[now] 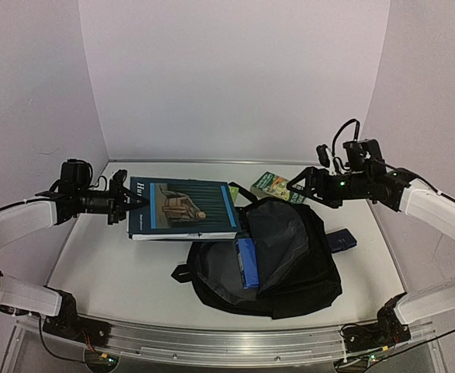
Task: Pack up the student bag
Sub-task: Place the book in the student bag.
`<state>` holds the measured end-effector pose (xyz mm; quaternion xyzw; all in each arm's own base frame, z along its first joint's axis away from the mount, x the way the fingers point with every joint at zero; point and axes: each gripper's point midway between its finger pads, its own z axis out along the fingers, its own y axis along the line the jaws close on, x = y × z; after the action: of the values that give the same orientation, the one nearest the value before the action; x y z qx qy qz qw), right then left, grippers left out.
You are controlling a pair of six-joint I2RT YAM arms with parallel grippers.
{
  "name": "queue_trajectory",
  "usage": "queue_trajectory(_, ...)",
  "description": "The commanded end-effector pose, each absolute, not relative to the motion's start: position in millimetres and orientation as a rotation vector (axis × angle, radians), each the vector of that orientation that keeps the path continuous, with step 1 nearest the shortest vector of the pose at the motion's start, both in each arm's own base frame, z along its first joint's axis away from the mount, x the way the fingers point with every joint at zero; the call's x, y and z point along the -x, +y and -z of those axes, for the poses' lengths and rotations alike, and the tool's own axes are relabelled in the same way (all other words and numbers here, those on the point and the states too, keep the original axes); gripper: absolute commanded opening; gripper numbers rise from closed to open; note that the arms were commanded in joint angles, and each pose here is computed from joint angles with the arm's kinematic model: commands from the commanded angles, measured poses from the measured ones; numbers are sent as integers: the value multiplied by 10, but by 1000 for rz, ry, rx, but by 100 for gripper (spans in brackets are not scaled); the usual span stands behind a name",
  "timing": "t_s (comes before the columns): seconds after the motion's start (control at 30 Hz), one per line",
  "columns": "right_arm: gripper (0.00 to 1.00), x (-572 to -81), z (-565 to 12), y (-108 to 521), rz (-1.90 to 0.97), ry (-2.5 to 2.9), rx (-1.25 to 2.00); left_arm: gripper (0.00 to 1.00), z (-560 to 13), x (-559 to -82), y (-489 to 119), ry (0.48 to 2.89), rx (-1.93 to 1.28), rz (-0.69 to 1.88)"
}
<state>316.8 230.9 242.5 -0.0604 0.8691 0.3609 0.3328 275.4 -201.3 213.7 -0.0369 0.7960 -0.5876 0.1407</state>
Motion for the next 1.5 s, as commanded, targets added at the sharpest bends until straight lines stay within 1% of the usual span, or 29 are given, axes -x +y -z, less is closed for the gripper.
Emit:
queue_trajectory(0.0, 92, -2929, -2008, 1866, -650, 2471, 100, 2, -2211, -2815, -2012, 2251, 100, 1692)
queue_trajectory(0.1, 87, -2646, -1869, 2046, -829, 2536, 191, 2, -2146, -2813, -2026, 2271, 130, 1692)
queue_trajectory(0.2, 84, -2467, -1989, 2206, -1029, 2476, 224, 2, -2091, -2821, -2043, 2286, 158, 1696)
queue_trajectory(0.3, 82, -2489, -1977, 2145, -989, 2466, 183, 2, -2078, -2821, -2098, 2285, 151, 1710)
queue_trajectory(0.47, 82, -2511, -1662, 2105, -932, 2544, 144, 3, -2083, -2789, -2228, 2294, 130, 1726)
queue_trajectory(0.6, 78, -2562, -1532, 2138, -921, 2570, 141, 3, -2085, -2778, -2363, 2280, 136, 1773)
queue_trajectory(0.67, 69, -2611, -1542, 2174, -933, 2561, 135, 3, -2053, -2771, -2430, 2298, 138, 1761)
queue_trajectory(0.7, 61, -2631, -1557, 2196, -943, 2557, 132, 3, -2023, -2776, -2453, 2309, 149, 1749)
queue_trajectory(0.73, 52, -2643, -1579, 2224, -957, 2551, 133, 3, -1987, -2781, -2474, 2321, 162, 1738)
queue_trajectory(0.8, 30, -2672, -1667, 2272, -989, 2526, 136, 3, -1918, -2792, -2510, 2339, 201, 1730)
queue_trajectory(0.83, 21, -2684, -1719, 2283, -998, 2513, 132, 4, -1885, -2789, -2533, 2342, 213, 1737)
queue_trajectory(0.9, 9, -2695, -1834, 2295, -1014, 2484, 128, 5, -1823, -2781, -2584, 2345, 236, 1755)
queue_trajectory(0.93, 4, -2693, -1903, 2305, -1029, 2467, 127, 5, -1788, -2774, -2611, 2352, 249, 1761)
queue_trajectory(0.97, 1, -2684, -1977, 2315, -1048, 2447, 128, 5, -1748, -2774, -2639, 2364, 259, 1761)
queue_trajectory(1.0, 0, -2681, -2039, 2324, -1067, 2428, 120, 4, -1714, -2771, -2676, 2376, 265, 1756)
queue_trajectory(1.13, 0, -2670, -2334, 2348, -1134, 2336, 106, 4, -1567, -2754, -2835, 2451, 254, 1718)
queue_trajectory(1.27, 0, -2688, -2455, 2333, -1139, 2303, 87, 4, -1482, -2789, -2961, 2502, 231, 1687)
queue_trajectory(1.47, 0, -2704, -2601, 2364, -1164, 2258, 101, 4, -1516, -2807, -3049, 2503, 201, 1671)
